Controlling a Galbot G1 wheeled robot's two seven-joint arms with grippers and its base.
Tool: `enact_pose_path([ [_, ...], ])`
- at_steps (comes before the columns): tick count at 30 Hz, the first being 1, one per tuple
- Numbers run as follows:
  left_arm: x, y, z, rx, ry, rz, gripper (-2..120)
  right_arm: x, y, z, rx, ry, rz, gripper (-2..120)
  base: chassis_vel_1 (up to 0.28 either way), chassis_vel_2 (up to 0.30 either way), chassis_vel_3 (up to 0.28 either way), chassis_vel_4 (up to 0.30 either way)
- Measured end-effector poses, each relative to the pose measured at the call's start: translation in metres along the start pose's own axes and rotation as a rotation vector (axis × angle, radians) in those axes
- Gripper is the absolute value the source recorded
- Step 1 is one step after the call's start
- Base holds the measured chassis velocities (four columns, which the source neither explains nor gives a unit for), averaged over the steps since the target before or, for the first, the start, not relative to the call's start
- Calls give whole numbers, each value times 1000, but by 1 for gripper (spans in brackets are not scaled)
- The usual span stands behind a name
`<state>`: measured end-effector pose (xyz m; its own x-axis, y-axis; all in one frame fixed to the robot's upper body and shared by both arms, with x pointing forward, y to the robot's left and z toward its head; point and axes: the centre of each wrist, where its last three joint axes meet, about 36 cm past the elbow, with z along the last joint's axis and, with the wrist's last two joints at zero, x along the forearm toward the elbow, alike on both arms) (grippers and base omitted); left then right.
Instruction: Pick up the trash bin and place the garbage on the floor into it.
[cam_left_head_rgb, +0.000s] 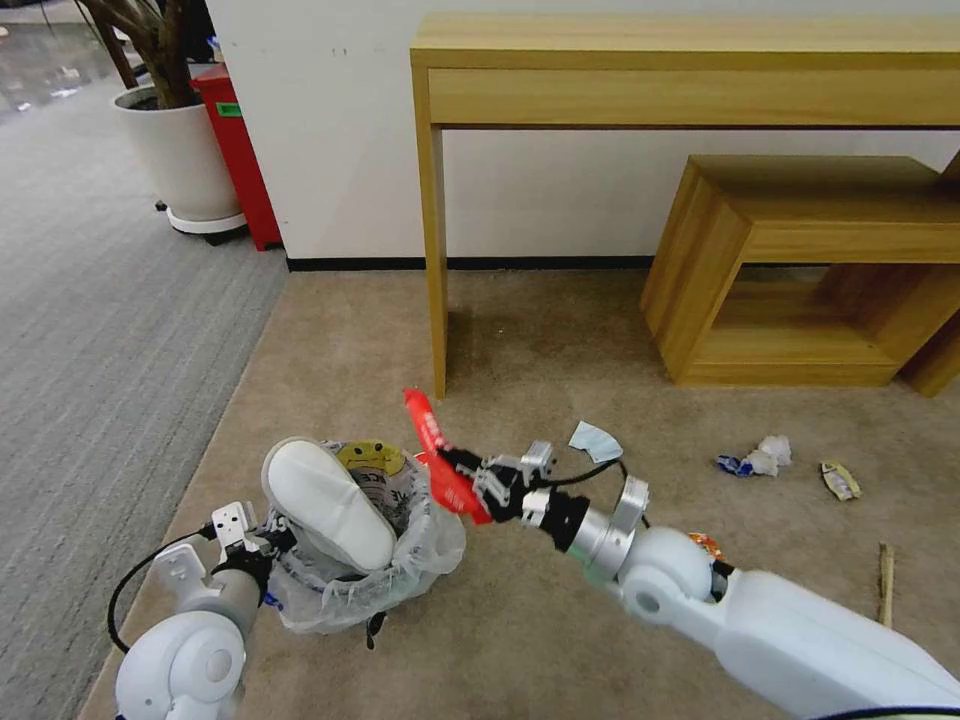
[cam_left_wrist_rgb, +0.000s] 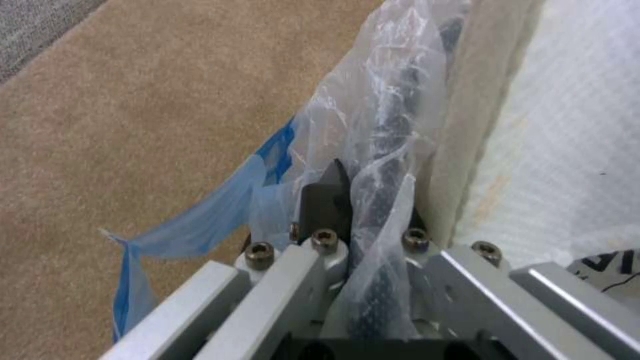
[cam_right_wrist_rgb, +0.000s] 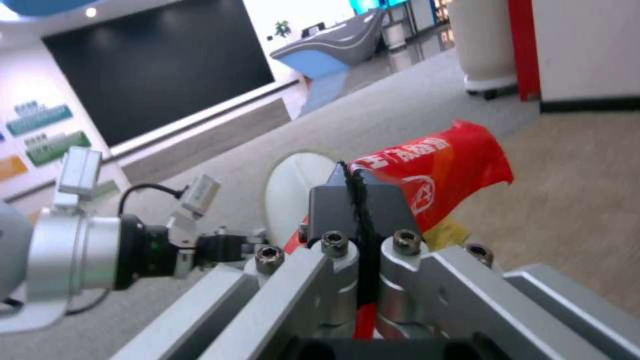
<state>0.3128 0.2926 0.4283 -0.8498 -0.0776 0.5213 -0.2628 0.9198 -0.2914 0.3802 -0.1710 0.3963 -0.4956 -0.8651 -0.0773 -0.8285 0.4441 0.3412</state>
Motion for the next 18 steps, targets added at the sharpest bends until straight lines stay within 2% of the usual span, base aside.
enact_pose_path([
  [11, 0, 0, 0, -2, 0, -1, 1, -20, 42, 20, -143, 48, 39, 0, 0, 0, 0, 0],
  [15, 0, 0, -1, -3, -1, -1, 1, -22, 46, 25, -158, 63, 47, 0, 0, 0, 0, 0],
  [18, 1, -2, 0, 0, -2, 5, 1, -27, 48, 39, -177, 99, 68, 0, 0, 0, 0, 0],
])
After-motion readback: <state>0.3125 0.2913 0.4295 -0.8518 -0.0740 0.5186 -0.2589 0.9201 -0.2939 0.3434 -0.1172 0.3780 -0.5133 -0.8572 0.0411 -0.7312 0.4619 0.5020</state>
